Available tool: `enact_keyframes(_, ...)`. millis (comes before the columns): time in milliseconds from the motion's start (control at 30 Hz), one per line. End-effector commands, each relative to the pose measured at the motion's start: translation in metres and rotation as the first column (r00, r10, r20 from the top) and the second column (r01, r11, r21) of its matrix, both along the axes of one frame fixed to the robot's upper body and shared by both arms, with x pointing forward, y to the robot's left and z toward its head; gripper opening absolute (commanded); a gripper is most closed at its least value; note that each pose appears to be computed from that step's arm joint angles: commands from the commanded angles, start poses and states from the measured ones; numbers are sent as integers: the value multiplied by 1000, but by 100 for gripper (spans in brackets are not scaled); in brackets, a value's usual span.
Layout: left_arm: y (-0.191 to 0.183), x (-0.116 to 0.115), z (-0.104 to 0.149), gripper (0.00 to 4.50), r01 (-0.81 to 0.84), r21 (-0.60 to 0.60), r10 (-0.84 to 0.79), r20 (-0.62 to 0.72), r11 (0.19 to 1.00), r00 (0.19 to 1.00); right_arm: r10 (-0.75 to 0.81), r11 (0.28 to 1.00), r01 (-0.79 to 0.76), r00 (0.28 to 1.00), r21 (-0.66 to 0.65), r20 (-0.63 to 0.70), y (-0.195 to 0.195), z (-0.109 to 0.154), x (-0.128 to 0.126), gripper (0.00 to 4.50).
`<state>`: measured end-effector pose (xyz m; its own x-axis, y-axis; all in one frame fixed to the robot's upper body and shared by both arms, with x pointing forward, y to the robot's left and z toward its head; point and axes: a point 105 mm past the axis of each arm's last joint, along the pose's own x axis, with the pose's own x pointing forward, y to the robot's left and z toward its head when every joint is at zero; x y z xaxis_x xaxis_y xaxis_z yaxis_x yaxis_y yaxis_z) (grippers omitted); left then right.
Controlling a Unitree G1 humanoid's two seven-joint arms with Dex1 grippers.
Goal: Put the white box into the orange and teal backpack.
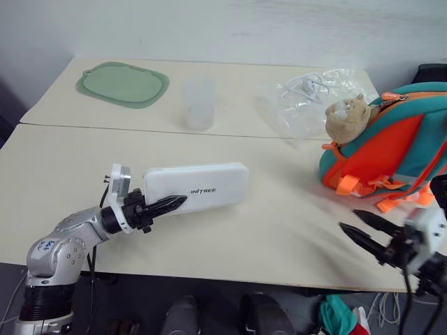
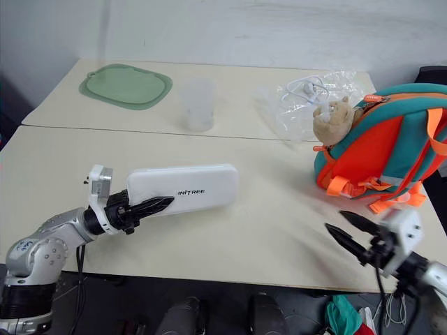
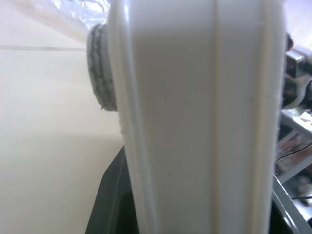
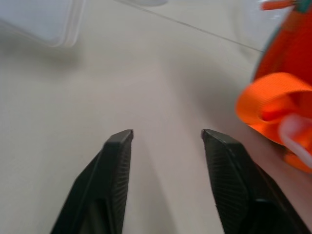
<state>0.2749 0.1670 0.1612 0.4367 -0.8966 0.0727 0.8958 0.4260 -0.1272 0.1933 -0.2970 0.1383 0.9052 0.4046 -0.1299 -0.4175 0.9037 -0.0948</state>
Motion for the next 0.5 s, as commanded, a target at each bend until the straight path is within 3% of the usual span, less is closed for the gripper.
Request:
enact_keyframes(33, 7, 3, 22, 136, -13, 47, 5, 168, 999, 986, -209, 977, 213, 972, -18, 109, -58, 26, -17, 391)
enact_keyframes(100, 10, 6, 22, 136, -3, 58, -6, 165, 998, 986, -247, 967, 253, 962, -41, 119, -77, 29, -19, 447)
enact_keyframes(233, 14, 8, 18, 136, 25, 78, -36, 143, 997, 989, -212, 974, 219, 972, -61, 101, -95, 33, -6, 447)
enact_keyframes(500, 20, 1, 18, 136, 71, 71, -77, 78, 995, 994, 54, 995, -45, 992, -89, 110, -77, 65, 66, 447)
